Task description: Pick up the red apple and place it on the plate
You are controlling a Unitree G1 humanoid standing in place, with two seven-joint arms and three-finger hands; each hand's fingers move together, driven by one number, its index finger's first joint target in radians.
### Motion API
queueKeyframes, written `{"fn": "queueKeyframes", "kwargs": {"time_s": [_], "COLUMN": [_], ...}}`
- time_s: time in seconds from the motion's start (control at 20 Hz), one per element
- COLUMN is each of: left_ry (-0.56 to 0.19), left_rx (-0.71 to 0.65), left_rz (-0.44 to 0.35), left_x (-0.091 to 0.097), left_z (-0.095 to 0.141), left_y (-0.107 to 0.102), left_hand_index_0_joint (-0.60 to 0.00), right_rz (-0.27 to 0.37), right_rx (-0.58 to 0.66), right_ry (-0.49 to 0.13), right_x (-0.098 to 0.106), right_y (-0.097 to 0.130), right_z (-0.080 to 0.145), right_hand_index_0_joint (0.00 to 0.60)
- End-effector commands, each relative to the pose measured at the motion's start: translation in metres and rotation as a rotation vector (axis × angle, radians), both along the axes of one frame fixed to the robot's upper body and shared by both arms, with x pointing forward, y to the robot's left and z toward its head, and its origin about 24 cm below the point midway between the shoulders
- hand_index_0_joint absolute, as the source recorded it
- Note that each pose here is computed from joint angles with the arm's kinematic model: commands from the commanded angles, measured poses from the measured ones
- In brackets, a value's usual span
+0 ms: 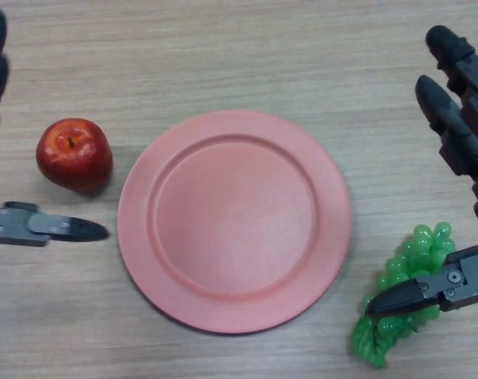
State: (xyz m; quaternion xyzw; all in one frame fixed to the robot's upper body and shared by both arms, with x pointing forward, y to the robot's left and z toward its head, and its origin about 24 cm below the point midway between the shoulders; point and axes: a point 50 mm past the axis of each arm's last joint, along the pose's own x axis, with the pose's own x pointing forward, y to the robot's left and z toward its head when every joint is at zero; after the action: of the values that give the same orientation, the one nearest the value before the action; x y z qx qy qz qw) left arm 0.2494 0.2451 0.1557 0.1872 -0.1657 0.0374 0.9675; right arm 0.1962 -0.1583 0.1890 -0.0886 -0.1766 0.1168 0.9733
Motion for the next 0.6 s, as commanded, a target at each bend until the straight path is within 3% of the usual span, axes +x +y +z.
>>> {"fn": "queueKeyframes", "kwargs": {"time_s": [0.05,0.25,0.6], "left_ry": [-0.2,-0.122,-0.074], "left_rx": [0.059,-0.005,-0.041], "left_rz": [0.029,0.044,-0.035], "left_x": [0.0,0.025,0.05], "left_z": [0.035,0.018,-0.005], "left_y": [0.017,0.023,0.012], "left_hand_index_0_joint": [0.0,0.0,0.0], "right_rz": [0.011,-0.015,-0.085], "right_rx": [0.011,0.034,0.076], "right_ry": [-0.241,-0.226,-0.219], "right_x": [-0.017,-0.018,-0.019], "right_y": [-0.001,-0.004,-0.008], "right_z": [0.027,0.022,0.024], "right_hand_index_0_joint": [0.0,0.0,0.0]}}
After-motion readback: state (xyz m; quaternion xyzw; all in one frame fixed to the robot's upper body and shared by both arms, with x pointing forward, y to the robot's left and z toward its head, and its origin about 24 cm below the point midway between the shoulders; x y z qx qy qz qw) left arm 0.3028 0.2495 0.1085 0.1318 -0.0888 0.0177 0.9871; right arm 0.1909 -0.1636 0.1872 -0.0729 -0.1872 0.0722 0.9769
